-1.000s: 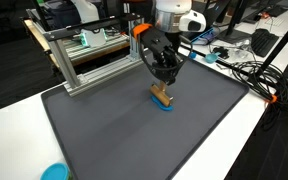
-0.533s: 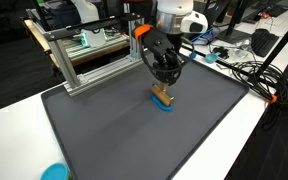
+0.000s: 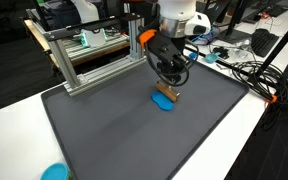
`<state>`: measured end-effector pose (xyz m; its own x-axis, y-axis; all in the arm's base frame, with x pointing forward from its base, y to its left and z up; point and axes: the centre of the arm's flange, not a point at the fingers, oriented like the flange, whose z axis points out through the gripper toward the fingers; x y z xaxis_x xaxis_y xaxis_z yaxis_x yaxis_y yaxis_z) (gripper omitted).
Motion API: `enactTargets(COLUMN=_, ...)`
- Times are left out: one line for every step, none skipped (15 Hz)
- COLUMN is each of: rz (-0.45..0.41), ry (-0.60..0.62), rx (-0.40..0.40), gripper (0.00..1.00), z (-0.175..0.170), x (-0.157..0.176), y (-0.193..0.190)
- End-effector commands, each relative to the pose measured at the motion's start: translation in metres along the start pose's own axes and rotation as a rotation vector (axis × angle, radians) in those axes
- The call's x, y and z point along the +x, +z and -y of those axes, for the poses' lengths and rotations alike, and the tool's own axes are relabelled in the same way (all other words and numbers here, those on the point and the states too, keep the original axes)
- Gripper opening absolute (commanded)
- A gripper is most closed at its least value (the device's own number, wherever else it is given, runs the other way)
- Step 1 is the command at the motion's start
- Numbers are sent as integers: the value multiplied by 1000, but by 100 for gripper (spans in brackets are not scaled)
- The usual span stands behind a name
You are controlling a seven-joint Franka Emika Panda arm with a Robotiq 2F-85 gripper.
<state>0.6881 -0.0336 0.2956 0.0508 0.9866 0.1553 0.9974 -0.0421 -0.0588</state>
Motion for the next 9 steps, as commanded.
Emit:
enactTargets(rz=-78, ry=-42, rx=94, gripper=22, z=-5, x=7, y=44)
enactTargets(rz=-89, ry=-42, rx=87, gripper=22, z=-5, x=10, y=38)
enactTargets(rz=-101, ry=-41, rx=71, gripper=22, z=-4, x=15, y=20)
enactTargets(rz=-110, ry=-48, rx=49, gripper=22, z=-1, x=19, y=3)
enactTargets(rz=-102, ry=-52, rx=19, gripper=22, z=6, x=23, y=-20)
enactTargets(rz=-77, ry=-44, rx=2, gripper=22, z=11, x=23, y=-32)
enactTargets(rz=-49, ry=-35, rx=-2, gripper=22, z=13, x=23, y=-39)
enactTargets(rz=-10, ry=-11, rx=-41, gripper=22, z=13, x=20, y=-44)
enactTargets(rz=-20, ry=-8, rx=-55, gripper=22, z=12, x=17, y=-49)
